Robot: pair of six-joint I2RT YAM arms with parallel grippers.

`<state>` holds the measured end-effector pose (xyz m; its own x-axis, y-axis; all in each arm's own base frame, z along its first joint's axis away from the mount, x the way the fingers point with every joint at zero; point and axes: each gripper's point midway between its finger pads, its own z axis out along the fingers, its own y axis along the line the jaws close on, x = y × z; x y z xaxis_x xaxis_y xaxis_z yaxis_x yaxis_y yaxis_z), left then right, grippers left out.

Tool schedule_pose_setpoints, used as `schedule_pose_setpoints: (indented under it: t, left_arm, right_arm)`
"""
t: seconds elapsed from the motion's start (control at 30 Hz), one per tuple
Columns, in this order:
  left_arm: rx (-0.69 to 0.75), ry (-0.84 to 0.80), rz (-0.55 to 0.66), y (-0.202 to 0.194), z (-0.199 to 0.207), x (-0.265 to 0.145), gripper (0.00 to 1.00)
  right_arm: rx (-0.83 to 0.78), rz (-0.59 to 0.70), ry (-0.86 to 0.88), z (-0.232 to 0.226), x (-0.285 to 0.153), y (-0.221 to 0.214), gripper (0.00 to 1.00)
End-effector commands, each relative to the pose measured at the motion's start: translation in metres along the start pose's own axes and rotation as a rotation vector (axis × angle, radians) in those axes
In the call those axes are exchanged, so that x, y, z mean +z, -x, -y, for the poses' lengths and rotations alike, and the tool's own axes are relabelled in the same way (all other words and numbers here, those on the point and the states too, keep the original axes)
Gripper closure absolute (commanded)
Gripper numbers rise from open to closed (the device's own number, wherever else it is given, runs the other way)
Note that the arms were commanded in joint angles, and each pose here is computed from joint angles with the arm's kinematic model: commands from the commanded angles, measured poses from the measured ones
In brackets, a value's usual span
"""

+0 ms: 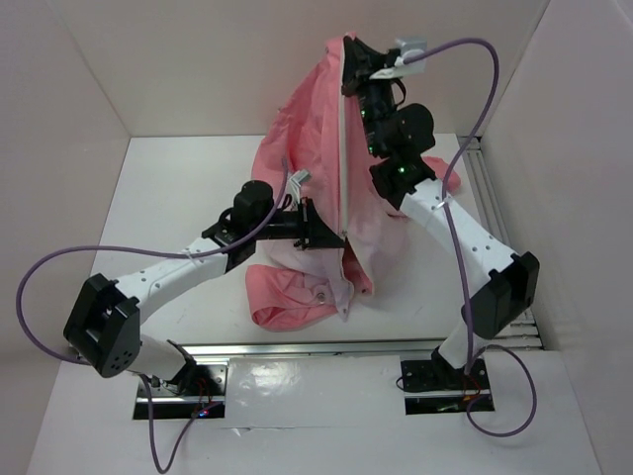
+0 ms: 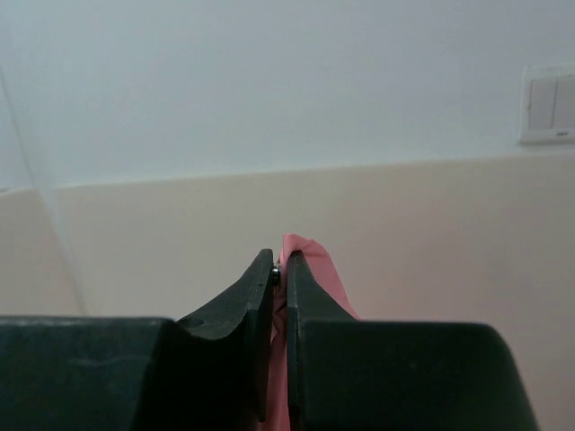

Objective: Zip up the jacket

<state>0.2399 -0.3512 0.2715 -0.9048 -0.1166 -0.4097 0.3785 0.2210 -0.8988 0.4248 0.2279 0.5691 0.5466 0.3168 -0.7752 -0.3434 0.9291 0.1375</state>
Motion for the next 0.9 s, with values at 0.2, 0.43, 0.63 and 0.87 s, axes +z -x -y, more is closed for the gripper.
schedule_pose_setpoints:
  t: [0.2,0.43,0.63,0.87]
  left_arm:
    - [-0.111,0.205,-0.18,-0.077,-0.081,0.003,1.0]
    - [-0.2,0.334,-0.269,-0.13,-0.124,-0.013,1.0]
    - [-0.213,0.441,-0.27,-0.15,-0.139,-0.033,1.0]
    - [-0.222,0.519,-0.286,-0.148,-0.146,-0.037,1.0]
  right_arm:
    - [-0.057,0.318,-0.13,0.053,0.048,0.129,1.0]
    - [-0.115,0.38,-0.262,0.107,0.058,0.157,1.0]
    - [-0.134,0.444,-0.317,0.138,0.057,0.189,1.0]
    - [-0.138,0.498,-0.297,0.139,0.05,0.224,1.0]
